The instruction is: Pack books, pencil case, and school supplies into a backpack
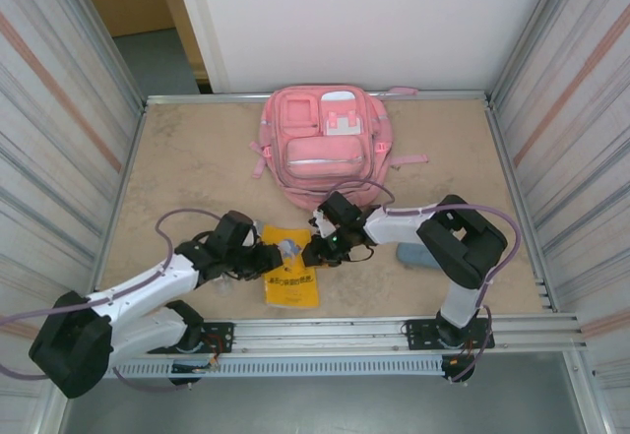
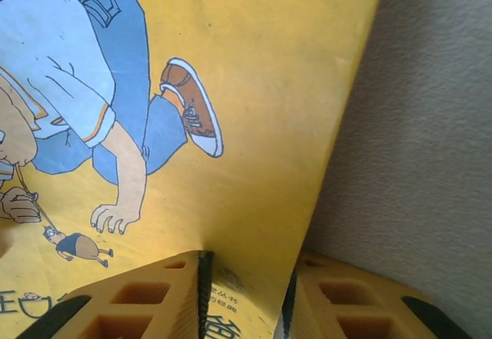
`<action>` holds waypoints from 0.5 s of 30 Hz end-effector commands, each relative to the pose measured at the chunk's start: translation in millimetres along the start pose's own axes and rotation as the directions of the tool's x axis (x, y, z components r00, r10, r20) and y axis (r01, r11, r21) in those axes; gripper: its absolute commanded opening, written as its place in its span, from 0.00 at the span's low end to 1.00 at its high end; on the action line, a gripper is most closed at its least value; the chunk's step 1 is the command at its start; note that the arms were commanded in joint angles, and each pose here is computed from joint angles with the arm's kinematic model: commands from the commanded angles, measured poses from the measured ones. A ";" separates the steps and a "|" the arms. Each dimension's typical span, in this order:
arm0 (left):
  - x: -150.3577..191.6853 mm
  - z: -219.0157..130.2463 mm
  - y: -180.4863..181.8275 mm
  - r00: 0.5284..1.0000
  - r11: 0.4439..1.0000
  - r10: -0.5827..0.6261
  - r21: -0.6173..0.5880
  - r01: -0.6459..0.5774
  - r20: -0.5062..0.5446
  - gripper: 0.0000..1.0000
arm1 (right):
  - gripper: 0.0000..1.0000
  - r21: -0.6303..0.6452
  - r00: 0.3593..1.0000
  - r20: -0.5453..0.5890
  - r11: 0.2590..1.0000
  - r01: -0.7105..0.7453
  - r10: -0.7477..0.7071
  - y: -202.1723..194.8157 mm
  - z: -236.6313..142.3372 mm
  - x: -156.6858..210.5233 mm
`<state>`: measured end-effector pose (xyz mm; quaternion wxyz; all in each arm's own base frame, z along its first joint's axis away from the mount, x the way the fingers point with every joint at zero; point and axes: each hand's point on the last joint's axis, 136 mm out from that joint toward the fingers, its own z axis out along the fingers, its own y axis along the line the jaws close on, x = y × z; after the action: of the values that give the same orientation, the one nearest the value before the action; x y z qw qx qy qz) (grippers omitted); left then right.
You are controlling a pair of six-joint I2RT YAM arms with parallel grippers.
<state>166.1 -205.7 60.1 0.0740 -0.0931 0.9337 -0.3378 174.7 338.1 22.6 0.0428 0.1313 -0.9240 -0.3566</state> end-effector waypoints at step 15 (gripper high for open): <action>-73.9 -79.8 -107.9 0.972 0.979 -0.117 0.186 0.079 0.202 0.00 | 0.74 0.387 0.470 0.365 0.590 0.709 -0.804 79.4 -126.6 24.8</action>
<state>220.2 -214.6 163.1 0.1492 -0.1506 0.8983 -0.3848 162.7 310.8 167.8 -0.2906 0.2885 -0.8322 -0.3739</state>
